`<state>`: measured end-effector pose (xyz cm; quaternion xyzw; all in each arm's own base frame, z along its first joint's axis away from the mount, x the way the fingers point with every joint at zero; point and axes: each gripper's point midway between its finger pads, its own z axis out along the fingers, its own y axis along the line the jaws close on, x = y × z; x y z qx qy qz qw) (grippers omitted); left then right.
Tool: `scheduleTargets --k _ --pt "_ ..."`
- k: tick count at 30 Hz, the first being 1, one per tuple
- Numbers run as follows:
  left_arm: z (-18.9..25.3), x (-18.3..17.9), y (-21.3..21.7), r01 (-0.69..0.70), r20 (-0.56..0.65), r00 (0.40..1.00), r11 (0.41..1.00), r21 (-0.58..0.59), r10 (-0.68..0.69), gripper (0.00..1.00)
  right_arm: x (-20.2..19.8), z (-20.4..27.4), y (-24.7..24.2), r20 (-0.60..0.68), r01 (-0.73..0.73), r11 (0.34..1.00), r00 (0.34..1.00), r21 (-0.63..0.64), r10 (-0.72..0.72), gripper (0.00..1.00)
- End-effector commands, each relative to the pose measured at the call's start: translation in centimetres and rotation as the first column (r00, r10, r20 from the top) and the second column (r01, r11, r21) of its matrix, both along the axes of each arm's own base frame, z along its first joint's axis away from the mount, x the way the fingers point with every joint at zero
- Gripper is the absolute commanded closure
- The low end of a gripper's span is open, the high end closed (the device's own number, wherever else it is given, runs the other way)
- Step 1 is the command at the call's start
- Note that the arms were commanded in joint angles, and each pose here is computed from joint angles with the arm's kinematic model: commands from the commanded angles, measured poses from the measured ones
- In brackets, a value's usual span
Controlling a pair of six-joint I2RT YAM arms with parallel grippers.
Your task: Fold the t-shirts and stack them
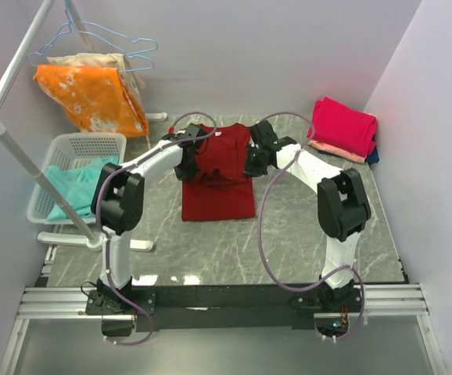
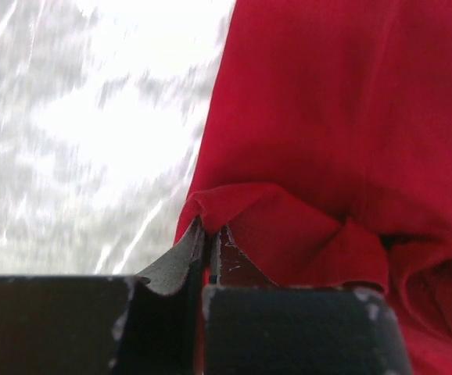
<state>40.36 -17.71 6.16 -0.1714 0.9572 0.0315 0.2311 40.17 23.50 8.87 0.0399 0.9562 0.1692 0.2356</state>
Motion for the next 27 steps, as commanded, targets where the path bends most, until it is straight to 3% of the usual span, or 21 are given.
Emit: scheduleTargets --k 1,3,4,6,9,13,18,23,27 --pt "1.9 4.5 -0.6 0.084 0.098 0.992 0.996 -0.021 -0.082 0.93 1.8 1.6 0.0 0.031 0.013 1.000 0.999 0.006 -0.013 0.69" --pt "2.3 5.8 0.1 0.079 0.130 0.989 0.997 -0.021 -0.076 0.76 2.5 2.2 -0.2 0.068 0.037 0.999 0.997 0.015 -0.038 0.50" --pt "2.8 6.9 0.0 0.090 0.175 0.981 0.995 -0.037 -0.082 0.60 2.7 2.9 -0.2 0.094 0.044 0.999 0.994 0.026 -0.046 0.47" --pt "4.2 8.0 0.7 0.076 0.231 0.971 0.997 -0.033 -0.066 0.36 3.5 3.6 -0.3 0.128 0.064 0.996 0.989 0.056 -0.071 0.45" --pt "7.2 9.7 1.2 0.064 0.346 0.937 0.997 -0.031 -0.049 0.21 4.5 4.6 -0.1 0.159 0.073 0.994 0.984 0.081 -0.085 0.45" --pt "11.0 10.4 1.6 0.055 0.432 0.901 0.997 -0.050 -0.028 0.20 4.5 5.1 -0.3 0.170 0.083 0.993 0.981 0.082 -0.096 0.48" --pt "9.2 6.8 2.6 0.048 0.377 0.926 0.997 -0.056 -0.023 0.20 3.7 7.7 -1.3 0.280 0.083 0.991 0.954 0.109 -0.110 0.49" --pt "8.5 2.2 1.2 0.161 0.318 0.943 0.973 -0.167 -0.102 0.19 -0.1 4.3 -1.8 0.128 0.038 0.997 0.991 0.062 -0.046 0.47" --pt "3.8 -3.7 0.3 0.237 0.173 0.965 0.936 -0.260 -0.197 0.22 -4.1 1.9 -2.0 0.069 0.010 0.993 0.997 0.115 -0.018 0.42"
